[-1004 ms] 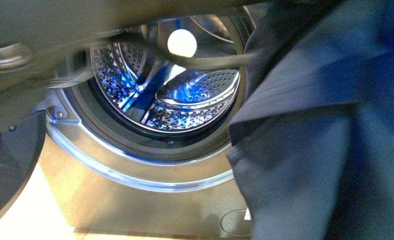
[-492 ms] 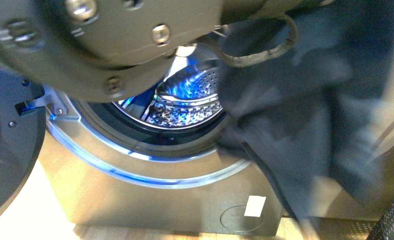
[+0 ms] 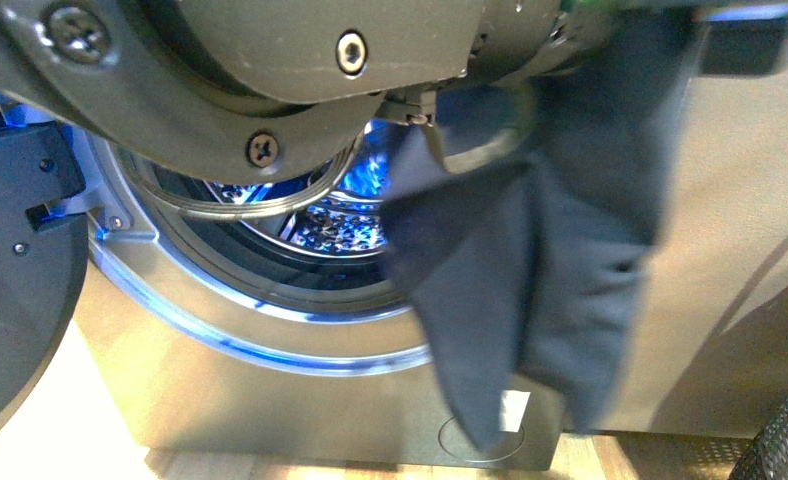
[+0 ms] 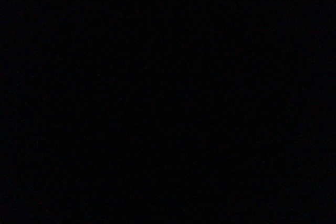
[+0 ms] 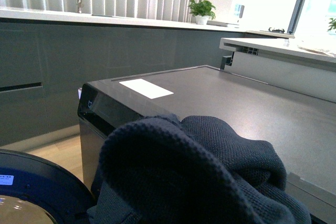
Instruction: Put clothes into washing machine
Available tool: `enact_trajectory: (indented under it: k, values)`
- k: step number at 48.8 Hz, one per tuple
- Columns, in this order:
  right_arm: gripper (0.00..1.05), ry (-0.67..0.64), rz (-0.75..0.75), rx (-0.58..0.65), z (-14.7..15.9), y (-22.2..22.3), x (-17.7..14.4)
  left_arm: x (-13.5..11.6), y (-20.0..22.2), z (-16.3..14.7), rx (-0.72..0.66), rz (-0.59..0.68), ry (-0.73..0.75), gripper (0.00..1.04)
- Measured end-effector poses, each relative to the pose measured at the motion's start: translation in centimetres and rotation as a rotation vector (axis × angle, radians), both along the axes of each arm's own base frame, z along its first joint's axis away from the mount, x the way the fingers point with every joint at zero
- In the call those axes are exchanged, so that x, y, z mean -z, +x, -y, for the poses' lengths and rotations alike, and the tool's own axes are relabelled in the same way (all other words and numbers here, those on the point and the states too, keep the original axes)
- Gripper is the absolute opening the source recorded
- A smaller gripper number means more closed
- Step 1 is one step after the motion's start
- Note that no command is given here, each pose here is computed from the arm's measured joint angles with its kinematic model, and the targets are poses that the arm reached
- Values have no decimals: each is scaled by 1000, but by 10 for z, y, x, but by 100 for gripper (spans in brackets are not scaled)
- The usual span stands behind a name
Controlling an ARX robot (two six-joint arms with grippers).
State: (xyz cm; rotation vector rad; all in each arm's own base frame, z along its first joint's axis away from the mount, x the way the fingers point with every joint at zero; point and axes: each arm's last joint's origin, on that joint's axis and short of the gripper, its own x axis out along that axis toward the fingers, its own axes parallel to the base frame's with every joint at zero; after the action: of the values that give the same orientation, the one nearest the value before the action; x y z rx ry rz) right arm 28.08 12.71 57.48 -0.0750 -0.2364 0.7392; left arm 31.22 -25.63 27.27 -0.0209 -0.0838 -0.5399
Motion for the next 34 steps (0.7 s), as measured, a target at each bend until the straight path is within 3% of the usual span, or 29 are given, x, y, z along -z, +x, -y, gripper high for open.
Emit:
enact_trajectory:
  k: [20, 34]
  values:
    - [3, 0, 0, -2, 0, 0, 0, -21, -10, -28, -217, 20, -38, 98]
    - [3, 0, 0, -2, 0, 0, 0, -22, -10, -36, -273, 31, 11, 98]
